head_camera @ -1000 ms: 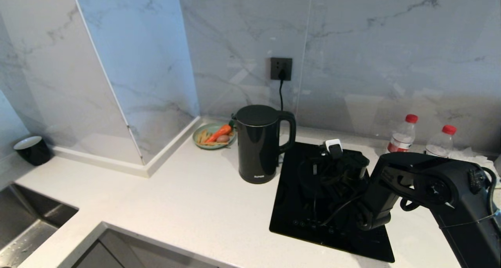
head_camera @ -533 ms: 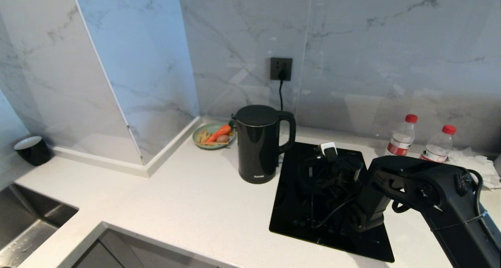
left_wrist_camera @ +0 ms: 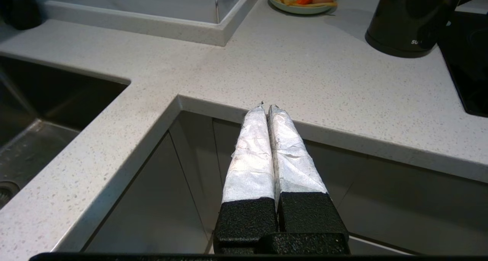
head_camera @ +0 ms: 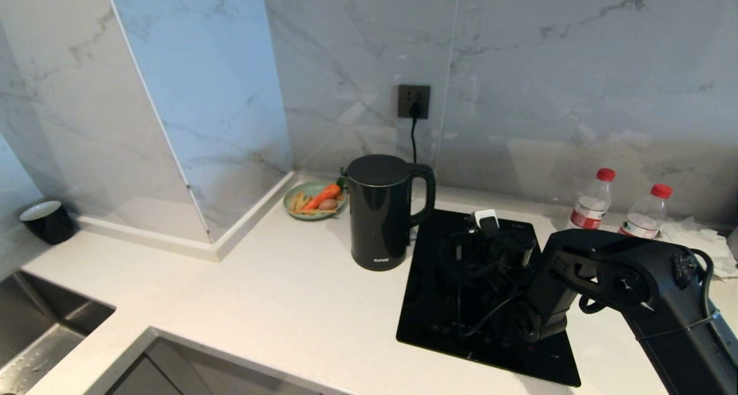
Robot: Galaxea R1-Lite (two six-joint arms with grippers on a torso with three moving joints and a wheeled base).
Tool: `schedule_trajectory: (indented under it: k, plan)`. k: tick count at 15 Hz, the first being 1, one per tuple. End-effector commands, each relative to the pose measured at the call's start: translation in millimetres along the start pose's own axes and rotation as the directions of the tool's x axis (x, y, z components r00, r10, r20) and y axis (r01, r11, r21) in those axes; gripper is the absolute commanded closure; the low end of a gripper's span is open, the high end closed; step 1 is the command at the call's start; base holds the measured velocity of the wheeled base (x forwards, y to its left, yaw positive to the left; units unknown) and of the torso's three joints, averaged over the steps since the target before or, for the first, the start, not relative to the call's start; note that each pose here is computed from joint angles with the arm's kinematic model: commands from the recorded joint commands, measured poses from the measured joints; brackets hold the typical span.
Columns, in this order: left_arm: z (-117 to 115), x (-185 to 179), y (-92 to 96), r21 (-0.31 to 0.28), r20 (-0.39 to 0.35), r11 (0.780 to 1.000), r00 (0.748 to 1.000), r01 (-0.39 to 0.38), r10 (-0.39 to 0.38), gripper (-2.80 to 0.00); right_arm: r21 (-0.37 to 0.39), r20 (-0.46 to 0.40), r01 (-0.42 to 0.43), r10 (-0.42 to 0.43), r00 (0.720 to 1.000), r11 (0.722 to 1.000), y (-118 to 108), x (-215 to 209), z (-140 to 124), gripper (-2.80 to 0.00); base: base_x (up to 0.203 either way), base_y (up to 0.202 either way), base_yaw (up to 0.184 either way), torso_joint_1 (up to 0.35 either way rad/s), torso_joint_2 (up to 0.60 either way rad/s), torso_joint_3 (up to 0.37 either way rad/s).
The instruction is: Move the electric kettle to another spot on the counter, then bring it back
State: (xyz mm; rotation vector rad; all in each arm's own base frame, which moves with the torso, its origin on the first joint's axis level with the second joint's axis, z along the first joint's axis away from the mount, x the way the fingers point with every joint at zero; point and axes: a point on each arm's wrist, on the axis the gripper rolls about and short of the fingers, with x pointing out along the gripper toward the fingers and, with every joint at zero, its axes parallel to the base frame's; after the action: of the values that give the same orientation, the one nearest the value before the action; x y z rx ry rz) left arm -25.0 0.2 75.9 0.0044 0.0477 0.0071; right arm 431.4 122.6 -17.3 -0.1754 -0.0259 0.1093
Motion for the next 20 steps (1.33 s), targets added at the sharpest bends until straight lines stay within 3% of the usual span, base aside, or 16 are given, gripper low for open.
schedule_trajectory:
  k: [1,8,14,18,20]
  plan:
    - [0.0,0.0,0.0,0.0,0.0,1.0,1.0,0.0,0.0,0.0,-0.047,-0.012,-0.004,0.003,1.0,0.999,6.7,7.1,-23.7,-2.8,0.0,0.0,0.0,0.0,0.0,0.0]
    - [0.0,0.0,0.0,0.0,0.0,1.0,1.0,0.0,0.0,0.0,-0.056,0.051,0.038,-0.035,0.998,0.998,-10.0,14.4,0.7,-2.8,0.0,0.0,0.0,0.0,0.0,0.0]
    - [0.0,0.0,0.0,0.0,0.0,1.0,1.0,0.0,0.0,0.0,-0.03,0.054,0.013,-0.011,0.998,0.999,0.7,11.7,3.1,-2.8,0.0,0.0,0.0,0.0,0.0,0.0]
    - [0.0,0.0,0.0,0.0,0.0,1.0,1.0,0.0,0.0,0.0,-0.056,-0.026,-0.068,0.066,0.997,0.996,33.4,-11.8,-7.2,-2.8,0.0,0.0,0.0,0.0,0.0,0.0]
    - [0.0,0.0,0.0,0.0,0.0,1.0,1.0,0.0,0.0,0.0,-0.088,-0.056,-0.074,0.069,0.996,0.993,34.2,-19.7,-8.8,-2.8,0.0,0.0,0.0,0.0,0.0,0.0]
